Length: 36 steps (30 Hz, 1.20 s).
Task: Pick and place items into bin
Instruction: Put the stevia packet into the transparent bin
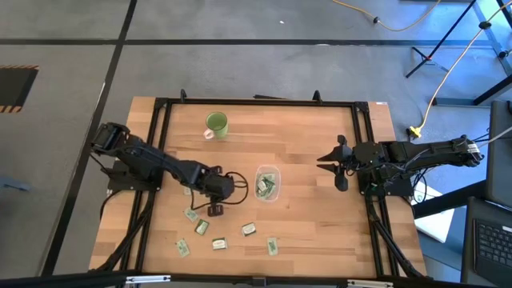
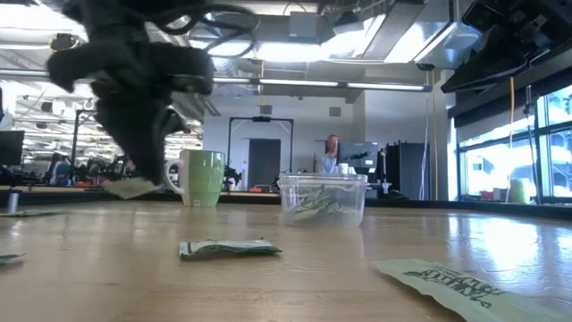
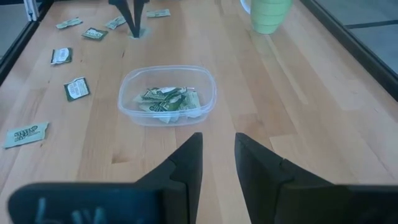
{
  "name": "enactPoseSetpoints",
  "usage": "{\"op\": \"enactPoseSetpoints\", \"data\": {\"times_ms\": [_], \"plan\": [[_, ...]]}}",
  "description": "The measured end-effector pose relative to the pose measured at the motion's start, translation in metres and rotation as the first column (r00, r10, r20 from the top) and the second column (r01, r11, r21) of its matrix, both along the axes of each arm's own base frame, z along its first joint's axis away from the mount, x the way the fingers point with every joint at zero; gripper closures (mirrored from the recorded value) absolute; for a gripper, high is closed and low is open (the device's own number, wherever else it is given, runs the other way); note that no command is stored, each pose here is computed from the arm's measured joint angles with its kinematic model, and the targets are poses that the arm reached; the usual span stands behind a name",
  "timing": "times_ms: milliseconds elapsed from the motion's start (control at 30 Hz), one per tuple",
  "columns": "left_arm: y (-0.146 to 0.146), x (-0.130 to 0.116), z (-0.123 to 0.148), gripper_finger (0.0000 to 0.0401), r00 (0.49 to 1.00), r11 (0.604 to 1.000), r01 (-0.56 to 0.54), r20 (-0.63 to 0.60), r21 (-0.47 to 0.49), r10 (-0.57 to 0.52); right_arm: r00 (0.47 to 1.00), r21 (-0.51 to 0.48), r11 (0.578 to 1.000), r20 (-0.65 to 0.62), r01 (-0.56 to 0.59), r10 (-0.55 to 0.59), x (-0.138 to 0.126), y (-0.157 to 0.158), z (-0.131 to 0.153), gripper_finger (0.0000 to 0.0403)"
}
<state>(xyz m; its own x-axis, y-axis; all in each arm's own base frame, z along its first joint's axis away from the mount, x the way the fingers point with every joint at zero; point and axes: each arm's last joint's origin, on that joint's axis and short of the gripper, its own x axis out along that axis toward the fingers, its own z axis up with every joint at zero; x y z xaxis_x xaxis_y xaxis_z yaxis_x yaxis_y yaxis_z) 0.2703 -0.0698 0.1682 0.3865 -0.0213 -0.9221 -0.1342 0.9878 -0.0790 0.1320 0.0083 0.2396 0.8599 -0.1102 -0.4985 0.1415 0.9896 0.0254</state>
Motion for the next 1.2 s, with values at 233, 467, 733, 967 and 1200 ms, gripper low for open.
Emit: {"op": "enactPoseSetpoints", "data": {"times_ms": [233,467,733,967,1200], "plan": [[0.015,0.034,0.031,0.0400,0.966,0.998,0.056,0.253,0.028,-0.061,1.000,-0.023,1.000,-0.002,-0.013,0.013,0.000,0.000,0.000,0.0305],[0.039,0.063,0.061,0.0399,0.898,0.981,0.151,0.399,0.119,-0.187,1.000,-0.022,1.000,-0.001,-0.013,0.013,0.000,0.000,0.000,0.0305],[0.049,0.105,0.058,0.0398,0.886,0.955,0.255,0.359,0.152,-0.294,1.000,-0.026,1.000,0.012,-0.015,0.015,0.001,0.000,-0.003,0.0305],[0.050,0.140,0.030,0.0398,0.908,0.934,0.327,0.228,0.142,-0.352,1.000,-0.034,0.999,-0.013,-0.019,0.019,0.002,0.000,-0.018,0.0305],[0.050,0.150,0.007,0.0398,0.917,0.927,0.351,0.153,0.130,-0.369,1.000,-0.019,1.000,-0.013,-0.011,0.010,0.002,0.000,-0.020,0.0305]]}}
